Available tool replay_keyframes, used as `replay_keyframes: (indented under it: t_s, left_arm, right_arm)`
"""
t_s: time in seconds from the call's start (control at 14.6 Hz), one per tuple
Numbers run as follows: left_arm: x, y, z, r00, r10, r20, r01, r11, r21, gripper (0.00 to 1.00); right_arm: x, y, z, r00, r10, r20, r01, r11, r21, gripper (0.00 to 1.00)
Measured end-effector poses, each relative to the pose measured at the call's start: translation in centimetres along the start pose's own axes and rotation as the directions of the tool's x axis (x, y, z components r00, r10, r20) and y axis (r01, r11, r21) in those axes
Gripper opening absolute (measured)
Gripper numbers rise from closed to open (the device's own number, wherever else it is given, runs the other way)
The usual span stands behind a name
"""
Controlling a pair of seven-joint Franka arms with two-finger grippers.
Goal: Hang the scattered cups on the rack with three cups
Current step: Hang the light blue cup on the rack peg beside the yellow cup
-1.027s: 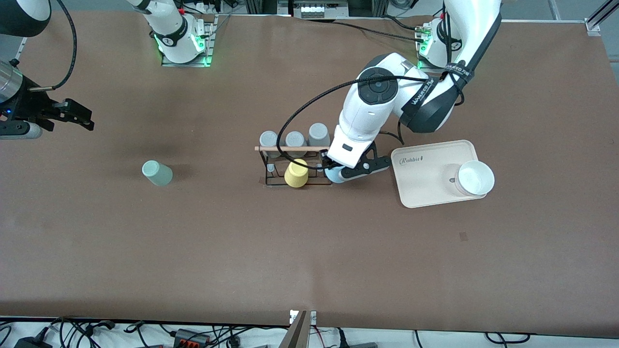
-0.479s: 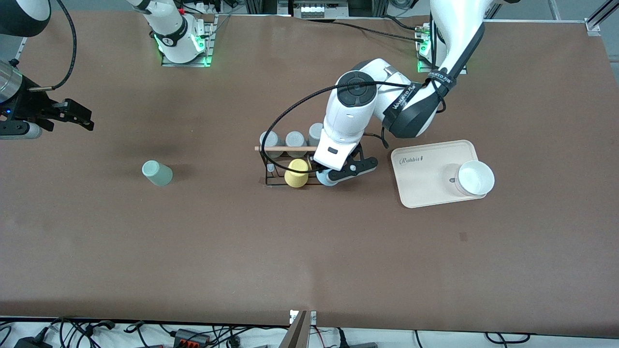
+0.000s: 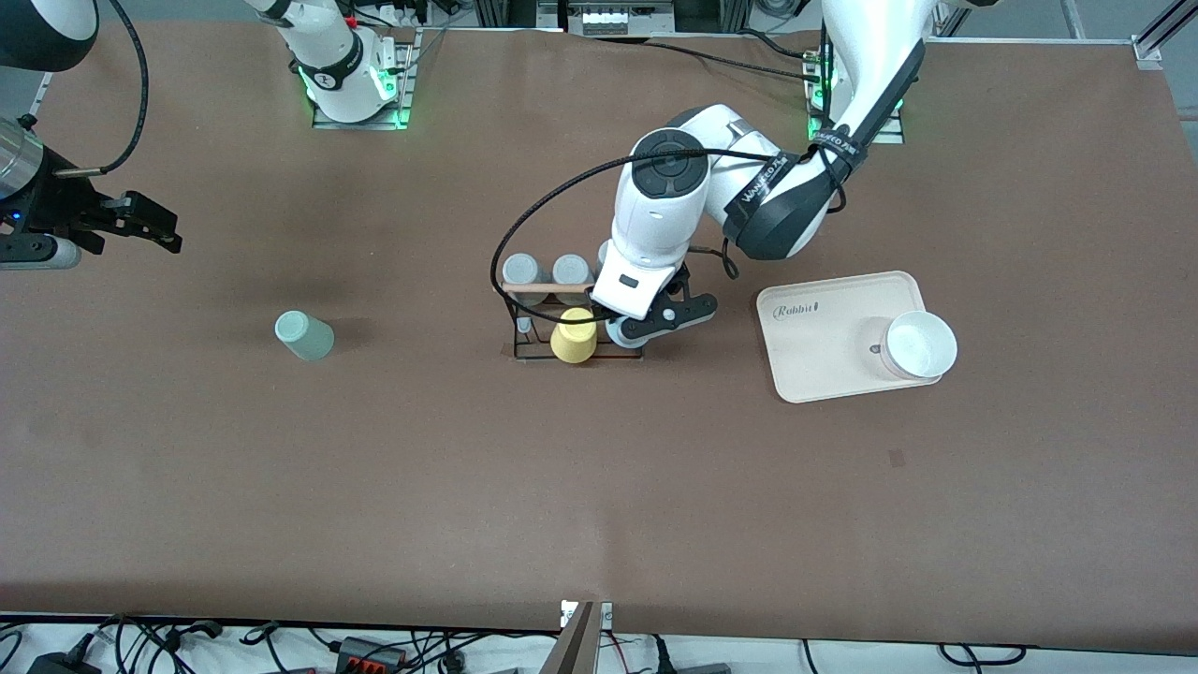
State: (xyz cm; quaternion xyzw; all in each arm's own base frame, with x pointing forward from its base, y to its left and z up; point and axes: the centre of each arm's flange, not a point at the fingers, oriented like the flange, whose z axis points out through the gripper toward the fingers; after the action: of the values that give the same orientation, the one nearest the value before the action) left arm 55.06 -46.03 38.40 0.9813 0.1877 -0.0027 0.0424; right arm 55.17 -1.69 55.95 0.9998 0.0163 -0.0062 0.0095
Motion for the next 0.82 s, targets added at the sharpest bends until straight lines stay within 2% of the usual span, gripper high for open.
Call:
replay_keyframes:
  t_s: [0.62,0.82]
  left_arm:
    - [0.1,-0.1,3.8,1.0,0.001,0.029,-0.003,0.999,0.042,0.65]
    - [0.6,0.1,4.4,1.0,0.0,0.016,0.0,1.0,0.016,0.65]
  right_arm:
    - [0.0,0.0,0.0,1.0,0.001,0.0,-0.001,1.0,0.0,1.0]
    - [0.0,0.1,0.0,1.0,0.003,0.001,-0.003,1.0,0.0,1.0]
